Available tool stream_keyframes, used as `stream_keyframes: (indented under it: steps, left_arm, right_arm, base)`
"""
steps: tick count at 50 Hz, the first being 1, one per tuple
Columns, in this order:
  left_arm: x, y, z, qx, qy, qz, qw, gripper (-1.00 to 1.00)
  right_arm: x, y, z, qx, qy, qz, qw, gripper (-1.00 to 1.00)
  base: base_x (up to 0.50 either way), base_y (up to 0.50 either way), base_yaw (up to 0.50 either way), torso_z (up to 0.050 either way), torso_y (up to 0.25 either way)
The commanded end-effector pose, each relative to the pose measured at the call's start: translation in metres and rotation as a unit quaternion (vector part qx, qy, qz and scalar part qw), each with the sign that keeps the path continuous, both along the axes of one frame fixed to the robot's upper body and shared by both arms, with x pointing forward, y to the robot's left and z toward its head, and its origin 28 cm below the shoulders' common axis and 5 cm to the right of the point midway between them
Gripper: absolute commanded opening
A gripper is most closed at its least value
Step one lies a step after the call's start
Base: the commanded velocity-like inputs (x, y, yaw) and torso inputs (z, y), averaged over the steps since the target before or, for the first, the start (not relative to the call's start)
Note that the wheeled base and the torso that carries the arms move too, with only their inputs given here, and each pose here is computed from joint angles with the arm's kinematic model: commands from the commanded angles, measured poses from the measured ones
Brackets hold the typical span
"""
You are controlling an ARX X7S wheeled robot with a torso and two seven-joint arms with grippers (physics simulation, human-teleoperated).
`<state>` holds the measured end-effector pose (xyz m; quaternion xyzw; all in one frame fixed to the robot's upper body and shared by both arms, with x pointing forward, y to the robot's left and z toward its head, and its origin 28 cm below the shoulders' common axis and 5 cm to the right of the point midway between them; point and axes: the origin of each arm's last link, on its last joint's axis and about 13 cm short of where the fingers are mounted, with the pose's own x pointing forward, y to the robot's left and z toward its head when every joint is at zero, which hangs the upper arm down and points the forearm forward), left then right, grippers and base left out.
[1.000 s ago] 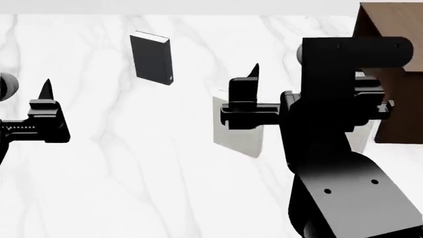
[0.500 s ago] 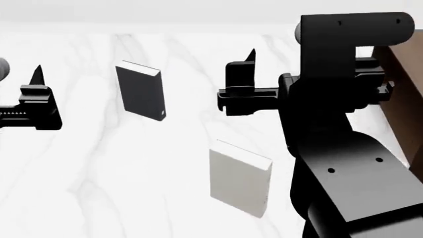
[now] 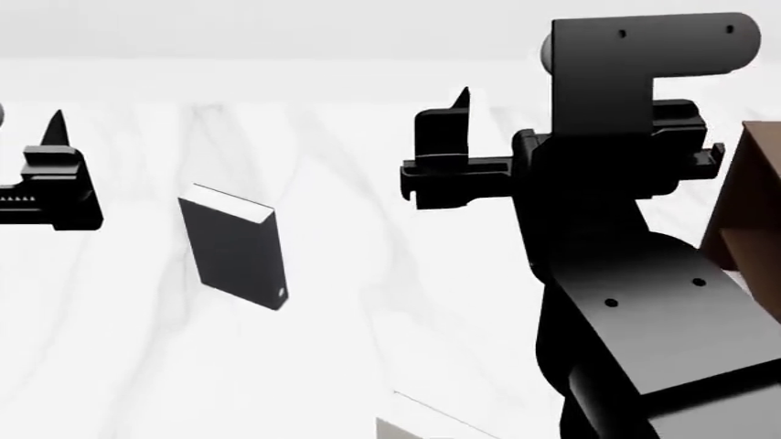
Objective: Pick up the book on the left and place it on top of the shelf.
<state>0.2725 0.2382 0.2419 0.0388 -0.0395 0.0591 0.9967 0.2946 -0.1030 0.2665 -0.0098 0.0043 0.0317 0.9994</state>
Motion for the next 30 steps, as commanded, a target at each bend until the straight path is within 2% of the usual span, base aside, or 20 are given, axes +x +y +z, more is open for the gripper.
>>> stream_keyframes:
  steps: [1,30]
  left_arm:
    - [0.0005,0.0017,-0.0007,0.0,0.0,0.005,1.0,1.0]
    - [0.0011,0.0038,-0.006,0.002,0.004,0.012,1.0,1.0]
  right_arm:
    - [0.0,0.0006,-0.0019,-0.002,0.003,0.002,1.0,1.0]
    - [0.0041,0.0019,-0.0104,-0.008,0.016,-0.008,1.0,1.0]
  base:
    - [0.5,0.0,0.0,0.0,0.0]
    - [0.48,0.0,0.0,0.0,0.002]
